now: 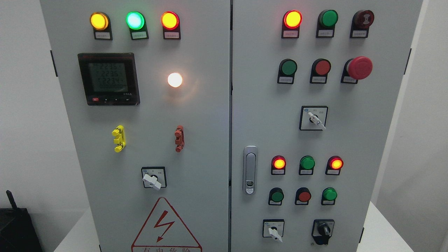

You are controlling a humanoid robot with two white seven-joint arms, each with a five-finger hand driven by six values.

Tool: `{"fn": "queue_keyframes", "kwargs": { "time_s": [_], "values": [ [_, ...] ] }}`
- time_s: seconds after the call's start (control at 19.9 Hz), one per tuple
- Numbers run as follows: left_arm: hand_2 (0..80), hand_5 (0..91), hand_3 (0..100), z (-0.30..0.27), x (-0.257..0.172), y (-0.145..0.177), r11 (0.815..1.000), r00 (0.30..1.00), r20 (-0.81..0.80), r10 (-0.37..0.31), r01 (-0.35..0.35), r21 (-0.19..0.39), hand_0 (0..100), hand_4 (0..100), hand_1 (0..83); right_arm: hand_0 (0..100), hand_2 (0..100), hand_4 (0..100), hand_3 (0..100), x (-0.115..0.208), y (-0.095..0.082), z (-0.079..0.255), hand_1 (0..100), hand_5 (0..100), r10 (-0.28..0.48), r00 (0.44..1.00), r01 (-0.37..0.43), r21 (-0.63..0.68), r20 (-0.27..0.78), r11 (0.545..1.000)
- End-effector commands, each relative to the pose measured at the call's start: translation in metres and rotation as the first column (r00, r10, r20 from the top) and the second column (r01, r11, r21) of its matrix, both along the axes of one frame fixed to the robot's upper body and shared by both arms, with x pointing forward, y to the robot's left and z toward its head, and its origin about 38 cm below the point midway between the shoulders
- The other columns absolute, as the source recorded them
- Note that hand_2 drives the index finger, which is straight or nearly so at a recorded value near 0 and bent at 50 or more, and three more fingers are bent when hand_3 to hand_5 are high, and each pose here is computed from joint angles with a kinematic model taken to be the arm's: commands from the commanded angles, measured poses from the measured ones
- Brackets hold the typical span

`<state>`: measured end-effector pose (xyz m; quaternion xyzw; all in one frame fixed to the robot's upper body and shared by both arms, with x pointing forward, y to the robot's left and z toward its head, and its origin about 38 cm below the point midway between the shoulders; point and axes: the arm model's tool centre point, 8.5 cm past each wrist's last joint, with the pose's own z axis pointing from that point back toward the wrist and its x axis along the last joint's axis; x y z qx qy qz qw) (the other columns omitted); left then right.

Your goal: Trip black knob to open circuit

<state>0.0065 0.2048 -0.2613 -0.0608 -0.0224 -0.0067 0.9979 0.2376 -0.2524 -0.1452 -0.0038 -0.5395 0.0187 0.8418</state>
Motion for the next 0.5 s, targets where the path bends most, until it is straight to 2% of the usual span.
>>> {"fn": "queue_keyframes", "kwargs": {
  "time_s": [0.0,0.15,0.25,0.45],
  "values": [
    [0.0,0.0,0,0.000,0.006,0.000,1.000,1.000,0.016,0.001,-0.001,0.002,12,0,38.9,0,0,0,5,0.057,0.010,0.097,0,0,0.028,0.943,-0.034,0.012,0.330,0.999],
    [0.0,0.0,0,0.000,0.006,0.000,1.000,1.000,0.016,0.001,-0.001,0.002,12,0,38.9,0,0,0,7,0.060,0.013,0.131,0,0,0.028,0.906,-0.040,0.019,0.421,0.999],
    [0.0,0.0,0,0.000,0.006,0.000,1.000,1.000,0.016,-0.001,0.001,0.002,12,0,38.9,0,0,4,9,0.060,0.016,0.152,0,1,0.032,0.883,-0.048,0.022,0.469,0.999],
    [0.0,0.0,0,0.000,0.006,0.000,1.000,1.000,0.016,-0.001,0.001,0.002,12,0,38.9,0,0,14,15,0.063,0.018,0.182,0,9,0.033,0.848,-0.054,0.024,0.529,0.998]
  ]
}}
